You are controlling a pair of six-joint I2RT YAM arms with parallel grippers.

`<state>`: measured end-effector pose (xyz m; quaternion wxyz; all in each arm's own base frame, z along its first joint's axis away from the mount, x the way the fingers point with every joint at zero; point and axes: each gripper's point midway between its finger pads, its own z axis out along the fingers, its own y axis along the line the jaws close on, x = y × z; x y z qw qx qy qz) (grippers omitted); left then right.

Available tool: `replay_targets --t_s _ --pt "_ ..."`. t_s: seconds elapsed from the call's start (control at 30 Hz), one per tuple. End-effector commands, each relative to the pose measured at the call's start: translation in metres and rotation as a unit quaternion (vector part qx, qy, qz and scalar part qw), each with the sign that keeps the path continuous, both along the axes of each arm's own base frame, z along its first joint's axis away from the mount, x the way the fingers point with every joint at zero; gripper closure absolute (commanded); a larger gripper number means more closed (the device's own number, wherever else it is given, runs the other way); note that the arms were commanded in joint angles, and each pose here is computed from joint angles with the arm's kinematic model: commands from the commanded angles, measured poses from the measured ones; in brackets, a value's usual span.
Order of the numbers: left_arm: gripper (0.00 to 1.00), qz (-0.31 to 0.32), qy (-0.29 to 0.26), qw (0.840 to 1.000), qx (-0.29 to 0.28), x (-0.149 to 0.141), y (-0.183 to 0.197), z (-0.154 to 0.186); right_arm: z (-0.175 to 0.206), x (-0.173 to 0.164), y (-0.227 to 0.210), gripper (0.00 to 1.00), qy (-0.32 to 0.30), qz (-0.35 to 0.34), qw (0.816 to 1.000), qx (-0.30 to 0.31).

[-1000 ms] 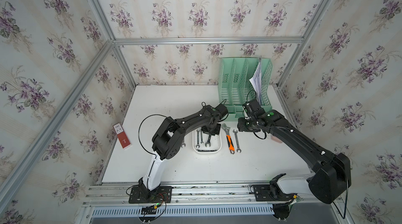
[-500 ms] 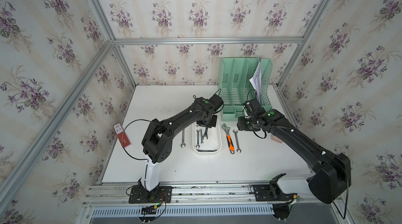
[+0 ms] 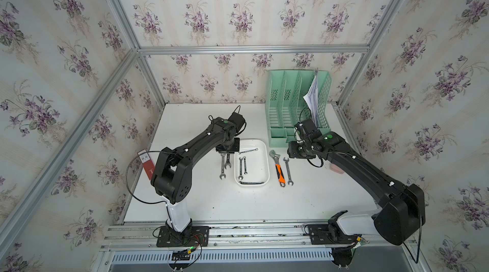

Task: Take out the wrench from the storage box
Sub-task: Place the wrench at the center of the board.

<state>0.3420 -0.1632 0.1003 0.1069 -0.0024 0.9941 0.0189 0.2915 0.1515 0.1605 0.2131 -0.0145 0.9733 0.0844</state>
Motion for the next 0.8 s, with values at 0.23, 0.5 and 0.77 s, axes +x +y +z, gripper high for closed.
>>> replay_targets --t_s 0.23,0.5,0.77 --pt "0.86 0.002 0.011 1.0 -0.005 0.007 0.001 -0.041 0.0 -0.001 0.0 0.44 0.005 -0.001 1.0 -0.001" --pt "0.87 -0.003 0.036 0.999 -0.006 0.002 -0.002 -0.069 -0.001 -0.001 -0.001 0.44 0.007 -0.002 1.0 -0.003" --pt "0.86 0.015 0.045 0.999 -0.007 -0.004 0.0 -0.077 -0.001 -0.001 0.001 0.44 0.008 -0.002 1.0 0.0"
